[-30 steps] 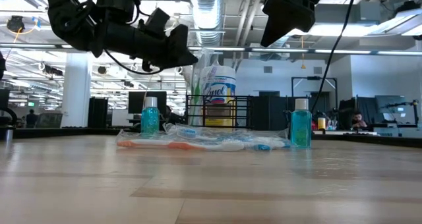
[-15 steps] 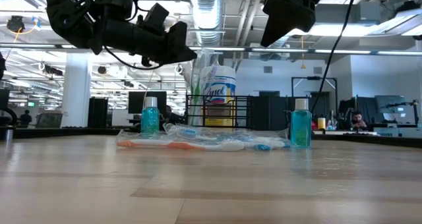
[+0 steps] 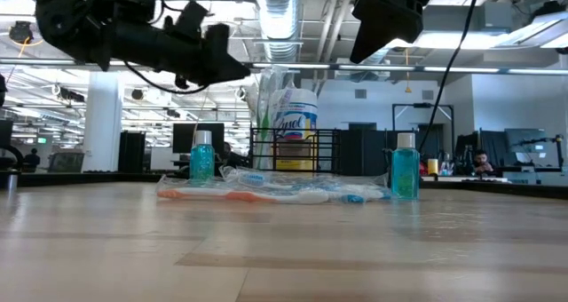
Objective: Pick & Place toothbrushing station
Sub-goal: Put the blue mouthwash bottle into the black wire organizer
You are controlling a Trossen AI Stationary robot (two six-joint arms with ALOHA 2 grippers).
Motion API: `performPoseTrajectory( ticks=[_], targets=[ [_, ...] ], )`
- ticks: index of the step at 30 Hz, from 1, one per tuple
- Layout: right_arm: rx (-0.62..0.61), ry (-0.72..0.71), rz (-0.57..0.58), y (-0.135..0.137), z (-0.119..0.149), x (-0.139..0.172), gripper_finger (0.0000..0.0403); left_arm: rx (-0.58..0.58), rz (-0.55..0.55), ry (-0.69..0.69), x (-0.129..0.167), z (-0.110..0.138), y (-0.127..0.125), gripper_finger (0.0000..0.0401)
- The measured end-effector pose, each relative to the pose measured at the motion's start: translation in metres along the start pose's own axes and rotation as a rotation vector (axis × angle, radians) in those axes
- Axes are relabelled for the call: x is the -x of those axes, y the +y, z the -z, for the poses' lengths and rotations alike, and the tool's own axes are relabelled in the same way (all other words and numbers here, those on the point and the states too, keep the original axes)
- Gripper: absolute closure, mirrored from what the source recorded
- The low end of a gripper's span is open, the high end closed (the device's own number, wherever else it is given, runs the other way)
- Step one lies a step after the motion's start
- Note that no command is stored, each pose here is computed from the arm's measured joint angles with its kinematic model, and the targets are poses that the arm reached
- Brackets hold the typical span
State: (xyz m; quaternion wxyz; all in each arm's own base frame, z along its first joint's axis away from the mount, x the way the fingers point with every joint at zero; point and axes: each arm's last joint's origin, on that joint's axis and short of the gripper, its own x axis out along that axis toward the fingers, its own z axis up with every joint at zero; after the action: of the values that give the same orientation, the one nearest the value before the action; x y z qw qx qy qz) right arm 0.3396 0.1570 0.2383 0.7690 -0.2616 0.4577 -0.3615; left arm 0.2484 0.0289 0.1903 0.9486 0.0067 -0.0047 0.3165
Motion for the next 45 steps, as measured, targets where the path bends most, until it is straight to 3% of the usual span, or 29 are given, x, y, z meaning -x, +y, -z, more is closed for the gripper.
performPoseTrajectory(
  ticks=[14, 19, 29, 45],
  targets=[
    [-0.019, 0.002, -0.001, -0.001, -0.002, -0.004, 0.0276, 0.025, 0.157, 0.077, 0.050, 0.022, -0.008, 0.0320],
    [-0.020, 0.002, -0.002, -0.001, -0.002, -0.004, 0.0276, 0.043, 0.184, 0.180, 0.058, 0.035, -0.012, 0.0320],
    [-0.020, 0.001, -0.002, -0.001, -0.002, -0.004, 0.0276, 0.001, 0.212, 0.235, 0.064, 0.041, -0.016, 0.0318],
    [-0.022, 0.001, -0.003, 0.000, -0.002, -0.003, 0.0276, -0.029, 0.148, 0.285, 0.065, 0.048, -0.013, 0.0216]
  ],
)
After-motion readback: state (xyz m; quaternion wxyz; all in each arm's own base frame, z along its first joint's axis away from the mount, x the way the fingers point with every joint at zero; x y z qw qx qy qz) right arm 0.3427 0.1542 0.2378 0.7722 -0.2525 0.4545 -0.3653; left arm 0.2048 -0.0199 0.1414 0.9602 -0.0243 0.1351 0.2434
